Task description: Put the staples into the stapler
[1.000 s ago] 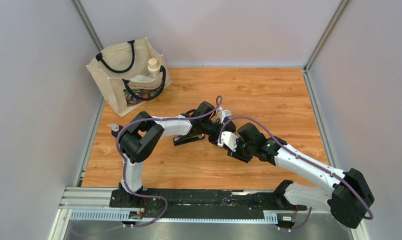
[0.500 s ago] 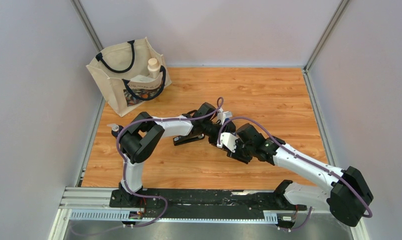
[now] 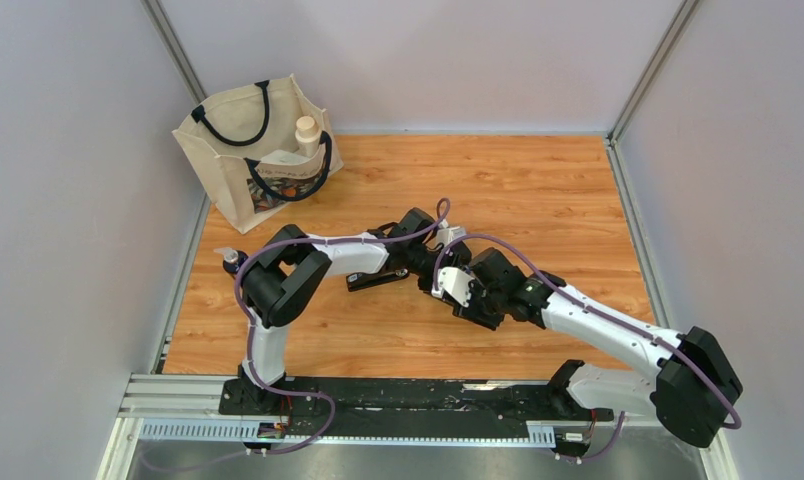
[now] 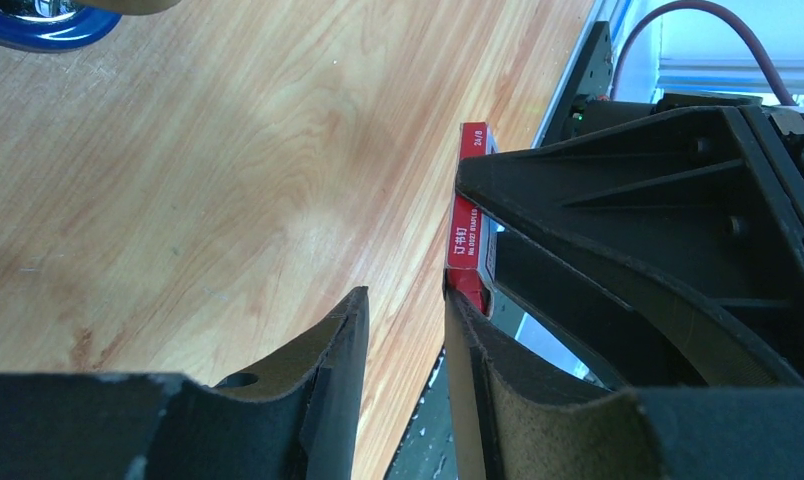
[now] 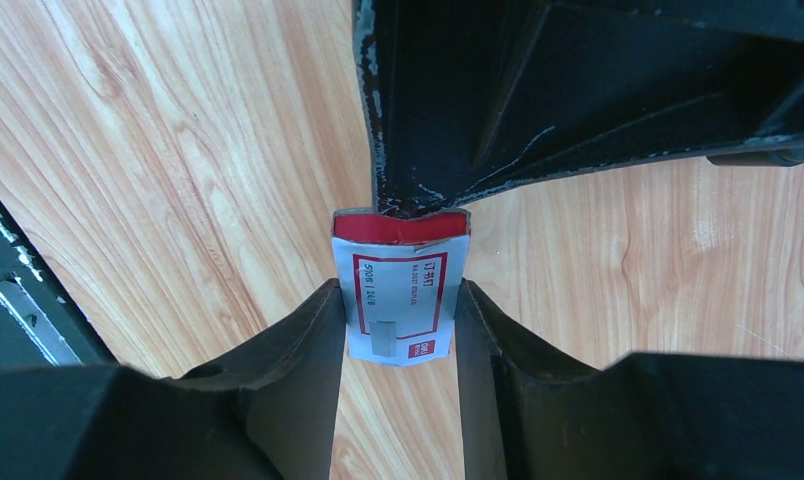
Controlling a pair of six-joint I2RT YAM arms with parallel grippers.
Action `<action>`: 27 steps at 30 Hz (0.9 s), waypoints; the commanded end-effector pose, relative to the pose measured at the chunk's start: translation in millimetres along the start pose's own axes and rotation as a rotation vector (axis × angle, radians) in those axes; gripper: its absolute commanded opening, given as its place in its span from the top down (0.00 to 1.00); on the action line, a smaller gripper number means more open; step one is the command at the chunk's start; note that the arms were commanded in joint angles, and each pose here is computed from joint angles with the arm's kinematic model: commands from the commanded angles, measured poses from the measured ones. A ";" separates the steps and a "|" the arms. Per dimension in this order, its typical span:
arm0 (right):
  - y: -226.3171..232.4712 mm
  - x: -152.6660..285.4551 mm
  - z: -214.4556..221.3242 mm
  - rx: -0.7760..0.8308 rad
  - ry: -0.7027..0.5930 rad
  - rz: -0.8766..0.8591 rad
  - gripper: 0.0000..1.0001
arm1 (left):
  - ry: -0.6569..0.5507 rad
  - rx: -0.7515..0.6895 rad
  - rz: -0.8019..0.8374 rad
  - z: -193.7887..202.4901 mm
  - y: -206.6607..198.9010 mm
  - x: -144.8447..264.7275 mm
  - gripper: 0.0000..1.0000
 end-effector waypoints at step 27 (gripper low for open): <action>-26.1 3.8 -42.0 0.001 -0.124 0.121 0.57 | 0.076 -0.065 0.041 14.2 -24.0 -22.7 0.50</action>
Point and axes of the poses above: each gripper's point midway between its finger pads, its own x axis back along the fingers, its own y axis along the line the jaws close on, z = x × y, the point moved 3 cm from there along x, back along the fingers, and after that the axes turned 9 degrees about x, right-handed, at the moved point
